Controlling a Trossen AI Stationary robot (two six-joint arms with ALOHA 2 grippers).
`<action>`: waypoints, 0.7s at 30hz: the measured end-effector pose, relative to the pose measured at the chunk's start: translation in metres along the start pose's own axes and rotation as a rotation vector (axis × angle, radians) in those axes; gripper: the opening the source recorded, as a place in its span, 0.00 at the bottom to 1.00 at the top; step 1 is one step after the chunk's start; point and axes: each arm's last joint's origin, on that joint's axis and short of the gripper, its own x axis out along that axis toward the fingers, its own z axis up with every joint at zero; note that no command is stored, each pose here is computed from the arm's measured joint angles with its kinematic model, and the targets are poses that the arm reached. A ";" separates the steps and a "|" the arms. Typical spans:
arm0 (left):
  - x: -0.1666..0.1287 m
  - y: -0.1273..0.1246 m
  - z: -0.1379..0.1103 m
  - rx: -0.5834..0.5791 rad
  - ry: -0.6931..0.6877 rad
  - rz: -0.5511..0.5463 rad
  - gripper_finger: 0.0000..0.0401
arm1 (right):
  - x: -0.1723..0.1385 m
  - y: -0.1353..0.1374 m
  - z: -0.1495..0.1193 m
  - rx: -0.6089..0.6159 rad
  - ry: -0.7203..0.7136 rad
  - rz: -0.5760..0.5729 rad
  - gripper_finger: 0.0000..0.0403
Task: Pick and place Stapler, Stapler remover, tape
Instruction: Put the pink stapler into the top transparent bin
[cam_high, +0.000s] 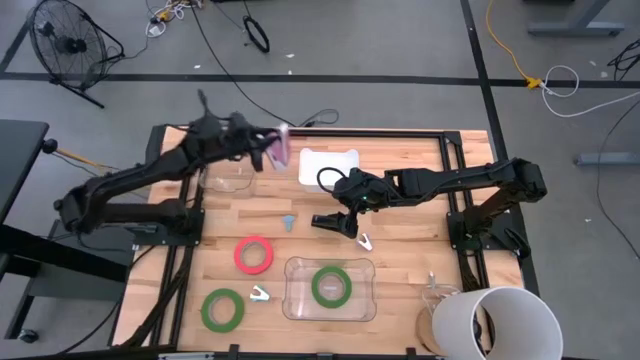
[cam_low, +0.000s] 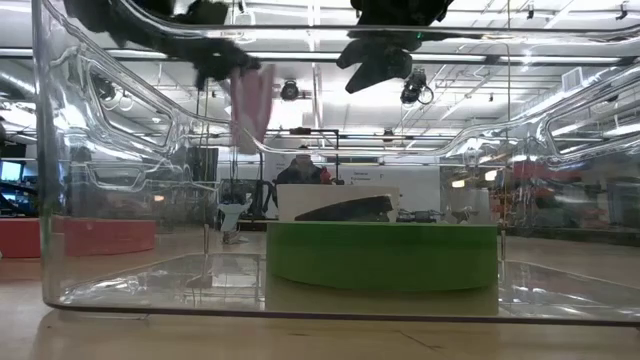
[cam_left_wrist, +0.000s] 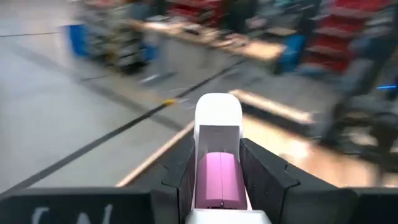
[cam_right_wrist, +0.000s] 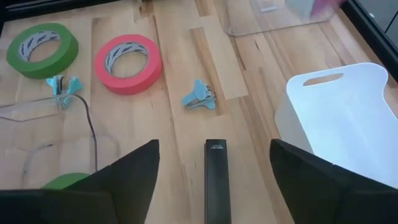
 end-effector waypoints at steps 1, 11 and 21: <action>-0.007 0.003 0.001 0.001 0.007 0.049 0.29 | 0.000 0.000 0.000 0.000 0.000 0.000 0.73; -0.061 0.018 -0.002 0.038 0.103 0.483 0.29 | 0.000 0.000 0.000 0.000 0.000 0.000 0.69; -0.065 0.025 -0.012 0.059 0.158 0.735 0.29 | 0.000 -0.001 0.001 -0.004 -0.020 -0.041 0.69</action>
